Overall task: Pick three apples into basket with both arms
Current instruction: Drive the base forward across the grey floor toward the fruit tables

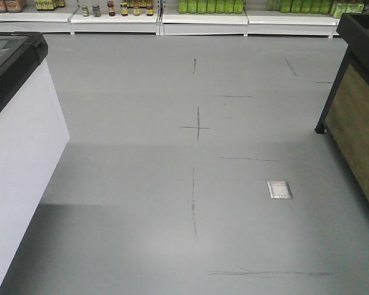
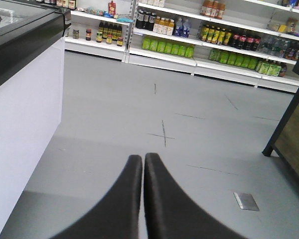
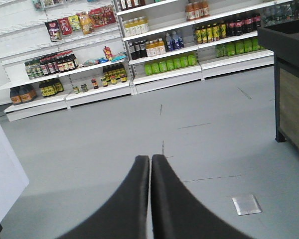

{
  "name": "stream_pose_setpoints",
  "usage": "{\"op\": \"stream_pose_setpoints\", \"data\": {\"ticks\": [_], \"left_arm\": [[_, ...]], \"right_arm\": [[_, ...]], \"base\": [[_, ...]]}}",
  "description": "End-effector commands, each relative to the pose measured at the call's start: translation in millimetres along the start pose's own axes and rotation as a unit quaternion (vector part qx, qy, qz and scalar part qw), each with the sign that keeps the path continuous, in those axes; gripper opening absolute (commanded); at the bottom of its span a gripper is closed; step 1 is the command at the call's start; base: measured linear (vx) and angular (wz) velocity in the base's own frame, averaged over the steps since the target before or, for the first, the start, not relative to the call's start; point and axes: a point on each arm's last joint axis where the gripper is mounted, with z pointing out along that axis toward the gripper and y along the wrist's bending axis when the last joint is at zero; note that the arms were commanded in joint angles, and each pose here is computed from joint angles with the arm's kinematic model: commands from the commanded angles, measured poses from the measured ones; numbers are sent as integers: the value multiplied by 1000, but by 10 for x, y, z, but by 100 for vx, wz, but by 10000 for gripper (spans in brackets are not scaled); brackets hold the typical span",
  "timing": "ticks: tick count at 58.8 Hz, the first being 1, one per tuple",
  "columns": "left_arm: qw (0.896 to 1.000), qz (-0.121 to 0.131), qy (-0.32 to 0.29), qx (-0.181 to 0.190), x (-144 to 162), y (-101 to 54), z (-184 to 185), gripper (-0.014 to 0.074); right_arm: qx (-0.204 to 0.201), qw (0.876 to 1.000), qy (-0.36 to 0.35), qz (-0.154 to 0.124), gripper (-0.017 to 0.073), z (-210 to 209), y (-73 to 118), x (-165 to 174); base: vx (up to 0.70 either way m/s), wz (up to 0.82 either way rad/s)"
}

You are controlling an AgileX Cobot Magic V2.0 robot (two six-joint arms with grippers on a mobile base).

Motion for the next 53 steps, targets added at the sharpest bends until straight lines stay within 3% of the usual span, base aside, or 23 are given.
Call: {"op": "stream_pose_setpoints", "data": {"ticks": [1, 53], "left_arm": [[998, -4, -53, 19, -148, -44, -36, -6], [998, -4, -53, 19, -148, -44, -36, -6]], "right_arm": [[-8, 999, -35, -12, -5, -4, 12, -32], [-8, 999, -35, -12, -5, -4, 12, -32]], "base": [[8, 0], [12, -2]]}}
